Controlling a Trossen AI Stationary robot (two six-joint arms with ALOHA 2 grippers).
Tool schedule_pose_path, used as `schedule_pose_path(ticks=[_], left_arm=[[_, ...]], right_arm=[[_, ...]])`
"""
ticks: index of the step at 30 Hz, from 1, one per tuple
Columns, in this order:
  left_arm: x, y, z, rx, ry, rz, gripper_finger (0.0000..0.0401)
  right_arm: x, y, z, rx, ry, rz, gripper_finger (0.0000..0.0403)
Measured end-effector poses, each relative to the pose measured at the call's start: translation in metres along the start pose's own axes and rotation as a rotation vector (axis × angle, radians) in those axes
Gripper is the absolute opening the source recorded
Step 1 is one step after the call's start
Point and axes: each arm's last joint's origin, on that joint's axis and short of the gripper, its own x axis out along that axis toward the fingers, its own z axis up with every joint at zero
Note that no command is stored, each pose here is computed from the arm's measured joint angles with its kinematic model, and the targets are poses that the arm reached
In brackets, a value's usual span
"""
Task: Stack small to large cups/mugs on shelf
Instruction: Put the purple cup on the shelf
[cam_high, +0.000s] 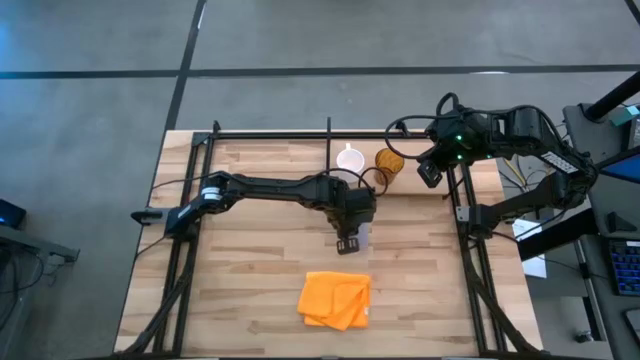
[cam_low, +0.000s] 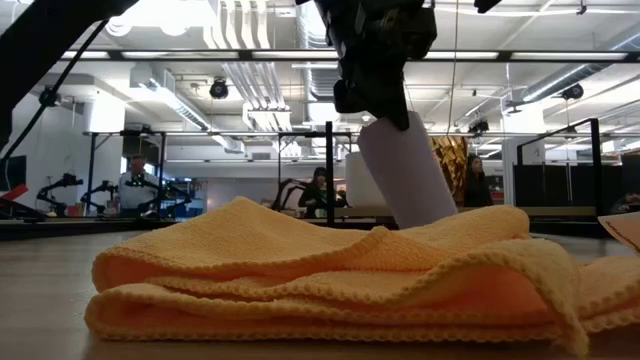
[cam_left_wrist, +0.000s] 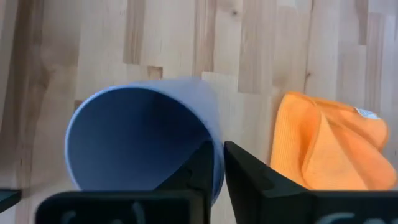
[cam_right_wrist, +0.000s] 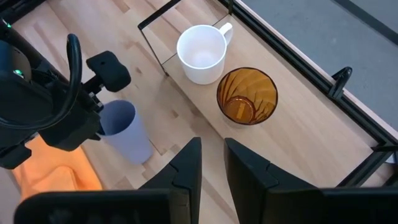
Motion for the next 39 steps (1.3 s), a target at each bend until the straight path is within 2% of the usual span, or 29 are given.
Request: schedule_pose_path(ticks=[8, 15, 25, 32, 35, 39], left_arm=[[0.000, 0.000, 0.001, -0.001, -0.006, -0.001, 0.0059], [0.000, -0.003, 0.000, 0.002, -0.009, -0.004, 0.0062], [0.003, -0.023, -0.001, 0.044, -0.024, -0.030, 0.0062], [0.003, -0.028, 0.001, 0.054, -0.048, -0.038, 0.0062], [-0.001, -0.028, 0.005, 0.058, -0.084, -0.043, 0.0062], [-0.024, -0.032, 0.012, 0.098, -0.162, -0.052, 0.0061]], right_arm=[[0.000, 0.000, 0.000, 0.000, 0.000, 0.000, 0.0063], [0.000, 0.000, 0.000, 0.000, 0.002, 0.000, 0.0063], [0.000, 0.000, 0.000, -0.003, 0.001, -0.001, 0.0063], [0.000, 0.000, 0.000, -0.003, -0.001, -0.001, 0.0063], [0.000, 0.000, 0.000, -0.005, 0.000, 0.000, 0.0063], [0.000, 0.001, 0.000, -0.009, 0.019, 0.037, 0.0063]])
